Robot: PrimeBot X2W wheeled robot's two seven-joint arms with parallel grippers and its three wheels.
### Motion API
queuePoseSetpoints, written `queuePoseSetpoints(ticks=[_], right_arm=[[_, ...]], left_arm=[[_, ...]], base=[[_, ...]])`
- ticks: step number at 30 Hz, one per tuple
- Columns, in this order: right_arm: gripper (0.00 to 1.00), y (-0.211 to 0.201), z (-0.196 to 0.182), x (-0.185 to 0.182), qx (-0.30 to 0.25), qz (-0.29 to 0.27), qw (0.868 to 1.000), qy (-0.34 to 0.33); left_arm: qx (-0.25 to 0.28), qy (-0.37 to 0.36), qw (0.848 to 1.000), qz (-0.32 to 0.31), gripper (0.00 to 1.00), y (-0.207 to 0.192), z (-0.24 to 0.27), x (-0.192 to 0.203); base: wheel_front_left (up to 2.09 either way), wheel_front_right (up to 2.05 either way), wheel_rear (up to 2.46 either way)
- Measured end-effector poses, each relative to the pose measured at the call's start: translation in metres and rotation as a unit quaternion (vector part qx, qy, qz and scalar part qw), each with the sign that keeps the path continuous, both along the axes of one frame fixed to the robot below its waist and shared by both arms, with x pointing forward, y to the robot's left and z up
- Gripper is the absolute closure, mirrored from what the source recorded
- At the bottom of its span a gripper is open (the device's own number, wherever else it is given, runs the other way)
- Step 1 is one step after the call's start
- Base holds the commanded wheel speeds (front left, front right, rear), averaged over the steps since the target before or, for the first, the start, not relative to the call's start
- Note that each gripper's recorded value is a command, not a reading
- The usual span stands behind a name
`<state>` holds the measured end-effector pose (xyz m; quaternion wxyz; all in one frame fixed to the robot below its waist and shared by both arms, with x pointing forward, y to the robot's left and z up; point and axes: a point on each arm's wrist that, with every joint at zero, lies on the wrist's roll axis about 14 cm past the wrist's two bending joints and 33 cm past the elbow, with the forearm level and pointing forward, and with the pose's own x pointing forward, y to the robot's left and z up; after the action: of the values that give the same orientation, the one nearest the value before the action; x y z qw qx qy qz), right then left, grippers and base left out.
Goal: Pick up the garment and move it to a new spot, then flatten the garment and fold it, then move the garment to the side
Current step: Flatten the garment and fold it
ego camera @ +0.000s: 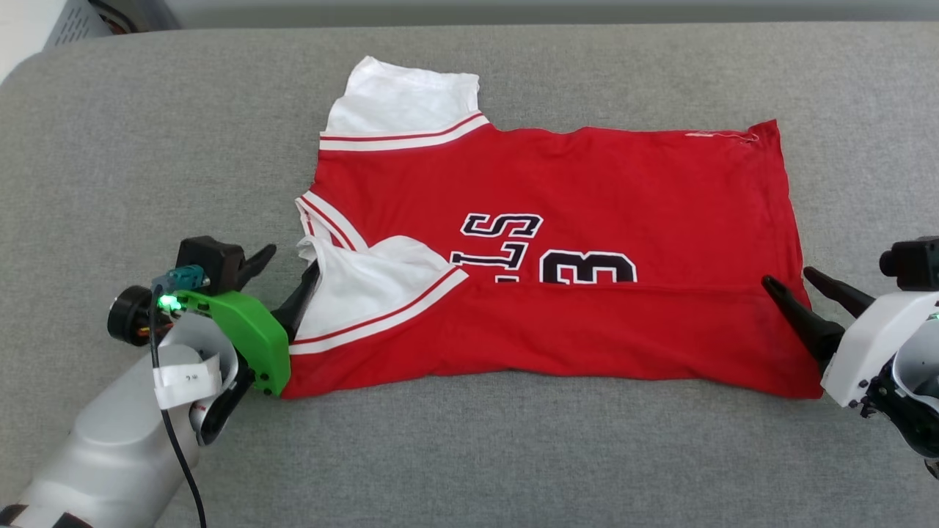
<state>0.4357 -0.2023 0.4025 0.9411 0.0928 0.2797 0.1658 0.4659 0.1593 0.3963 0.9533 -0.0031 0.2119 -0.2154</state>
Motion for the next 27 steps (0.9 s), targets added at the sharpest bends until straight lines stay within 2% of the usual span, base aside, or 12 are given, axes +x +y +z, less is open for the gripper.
queuePoseSetpoints(ticks=[6,11,13,17,21,27], right_arm=[[0.0,0.0,0.021,-0.005,0.008,0.002,0.999,-0.037],[0.0,0.002,0.04,-0.007,0.014,0.007,0.998,-0.065],[0.0,0.004,0.045,-0.008,0.015,0.009,0.997,-0.071],[0.0,0.008,0.052,-0.009,0.019,0.013,0.997,-0.08],[0.0,0.011,0.057,-0.008,0.019,0.017,0.996,-0.085],[0.0,0.011,0.057,-0.009,0.02,0.017,0.996,-0.08]], left_arm=[[0.002,-0.067,0.998,0.005,0.0,0.012,0.052,0.015],[0.008,-0.058,0.998,-0.004,0.0,0.013,0.083,0.016],[0.012,-0.03,0.999,-0.009,0.0,0.011,0.086,0.013],[0.02,0.077,0.997,-0.015,0.0,0.011,0.074,-0.005],[0.025,0.168,0.985,-0.027,0.0,0.009,0.062,-0.025],[0.051,0.26,0.963,-0.051,0.0,0.005,0.039,-0.046]], base=[[0.0,0.0,0.0],[0.0,0.0,0.0],[0.0,0.0,0.0],[0.0,0.0,0.0],[0.0,0.0,0.0],[0.0,0.0,0.0]])
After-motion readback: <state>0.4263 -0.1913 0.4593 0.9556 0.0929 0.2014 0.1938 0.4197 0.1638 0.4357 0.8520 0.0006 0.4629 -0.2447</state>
